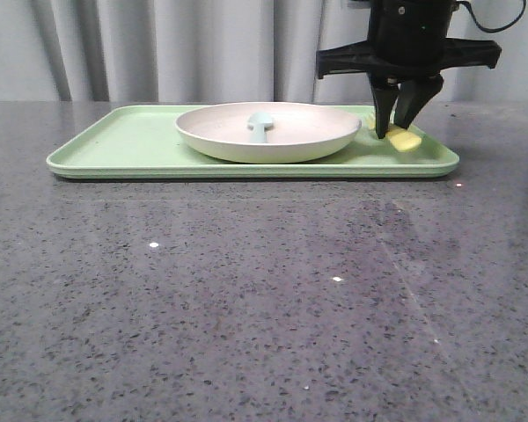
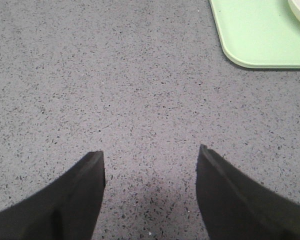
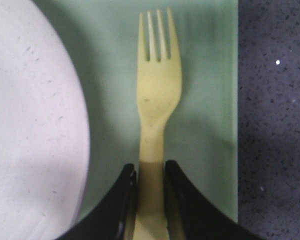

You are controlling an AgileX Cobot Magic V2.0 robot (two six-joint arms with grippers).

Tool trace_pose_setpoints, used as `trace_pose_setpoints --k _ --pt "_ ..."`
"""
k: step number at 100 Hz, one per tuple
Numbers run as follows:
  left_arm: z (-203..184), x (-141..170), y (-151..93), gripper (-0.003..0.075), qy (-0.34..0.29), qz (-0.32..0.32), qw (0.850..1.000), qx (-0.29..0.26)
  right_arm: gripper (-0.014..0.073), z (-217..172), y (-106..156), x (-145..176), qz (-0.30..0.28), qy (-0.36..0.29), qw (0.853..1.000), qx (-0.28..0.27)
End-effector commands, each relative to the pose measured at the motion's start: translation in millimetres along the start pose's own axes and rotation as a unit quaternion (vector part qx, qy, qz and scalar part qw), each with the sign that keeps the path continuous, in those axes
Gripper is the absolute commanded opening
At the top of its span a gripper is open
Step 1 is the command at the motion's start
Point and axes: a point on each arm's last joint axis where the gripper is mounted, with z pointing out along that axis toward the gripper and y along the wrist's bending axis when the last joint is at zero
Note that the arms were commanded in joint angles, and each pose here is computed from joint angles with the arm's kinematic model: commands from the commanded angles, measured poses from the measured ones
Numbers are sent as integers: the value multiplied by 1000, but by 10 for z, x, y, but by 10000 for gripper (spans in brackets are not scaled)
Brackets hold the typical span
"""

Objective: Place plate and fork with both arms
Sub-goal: 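Lower the fork onto the tray beside the plate and open the right gripper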

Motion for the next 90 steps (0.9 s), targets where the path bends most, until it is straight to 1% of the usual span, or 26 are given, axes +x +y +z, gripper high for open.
trace_pose_setpoints --k 1,56,76,90 --pt "-47 -126 -17 399 -44 -8 999 6 0 -318 -40 -118 -1 -57 998 -13" --pt "-47 -127 -17 399 -45 -8 999 6 0 -318 -41 -116 -1 -56 998 -12" --pt "-47 -127 -17 399 -45 -8 999 6 52 -318 -43 -112 -1 -54 998 -11" --pt "-47 -127 -17 399 -45 -8 999 6 54 -318 -43 -113 -1 -54 998 -11"
